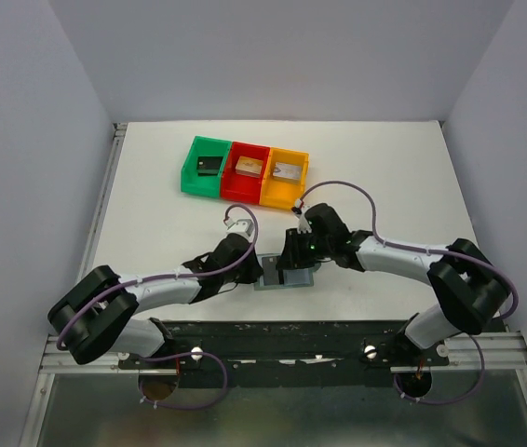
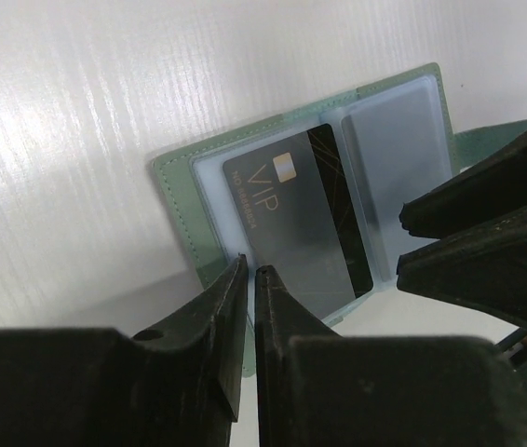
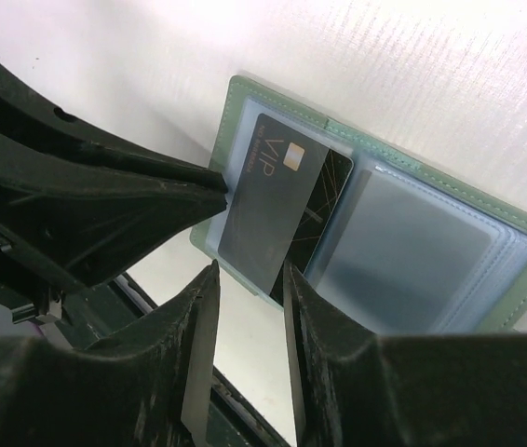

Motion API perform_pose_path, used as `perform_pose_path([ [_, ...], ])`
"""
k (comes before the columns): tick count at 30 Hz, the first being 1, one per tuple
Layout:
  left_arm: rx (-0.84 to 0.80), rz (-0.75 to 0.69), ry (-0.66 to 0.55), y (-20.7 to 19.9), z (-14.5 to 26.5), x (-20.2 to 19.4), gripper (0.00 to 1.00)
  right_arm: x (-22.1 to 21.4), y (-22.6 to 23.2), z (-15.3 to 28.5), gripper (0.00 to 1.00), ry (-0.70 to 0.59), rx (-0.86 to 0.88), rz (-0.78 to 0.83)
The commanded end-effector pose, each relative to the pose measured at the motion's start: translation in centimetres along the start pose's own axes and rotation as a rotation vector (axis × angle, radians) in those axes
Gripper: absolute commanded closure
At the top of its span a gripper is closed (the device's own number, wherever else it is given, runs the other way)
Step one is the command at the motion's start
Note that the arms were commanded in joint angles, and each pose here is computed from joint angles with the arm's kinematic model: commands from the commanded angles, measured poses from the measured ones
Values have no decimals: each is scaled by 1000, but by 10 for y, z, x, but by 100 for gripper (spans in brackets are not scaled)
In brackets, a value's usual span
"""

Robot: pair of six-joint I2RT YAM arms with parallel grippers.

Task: Take the credit cards out of the card holder
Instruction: Remove the credit card from the card holder.

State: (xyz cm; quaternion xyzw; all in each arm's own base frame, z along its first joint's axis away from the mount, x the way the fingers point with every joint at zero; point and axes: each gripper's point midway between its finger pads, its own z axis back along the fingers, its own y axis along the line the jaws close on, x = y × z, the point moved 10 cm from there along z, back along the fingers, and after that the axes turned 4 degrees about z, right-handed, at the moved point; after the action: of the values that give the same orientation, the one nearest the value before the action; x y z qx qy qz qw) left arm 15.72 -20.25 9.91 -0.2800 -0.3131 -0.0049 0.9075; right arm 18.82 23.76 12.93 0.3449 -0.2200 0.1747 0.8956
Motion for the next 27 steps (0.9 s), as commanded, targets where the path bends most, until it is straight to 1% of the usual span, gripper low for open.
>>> perform_pose_path([
  [1, 14, 16, -21, 4, -3, -2, 78, -3, -2, -8, 59, 10, 14, -11],
  [16, 50, 36, 12, 16, -8, -15, 81, -15, -17, -19, 58, 55, -12, -66],
  [22, 54, 38, 12, 18, -8, -17, 81, -18, -19, -19, 54, 59, -15, -75],
  [27, 57, 39, 13, 18, -9, -17, 81, -18, -19, -22, 53, 68, -10, -82],
])
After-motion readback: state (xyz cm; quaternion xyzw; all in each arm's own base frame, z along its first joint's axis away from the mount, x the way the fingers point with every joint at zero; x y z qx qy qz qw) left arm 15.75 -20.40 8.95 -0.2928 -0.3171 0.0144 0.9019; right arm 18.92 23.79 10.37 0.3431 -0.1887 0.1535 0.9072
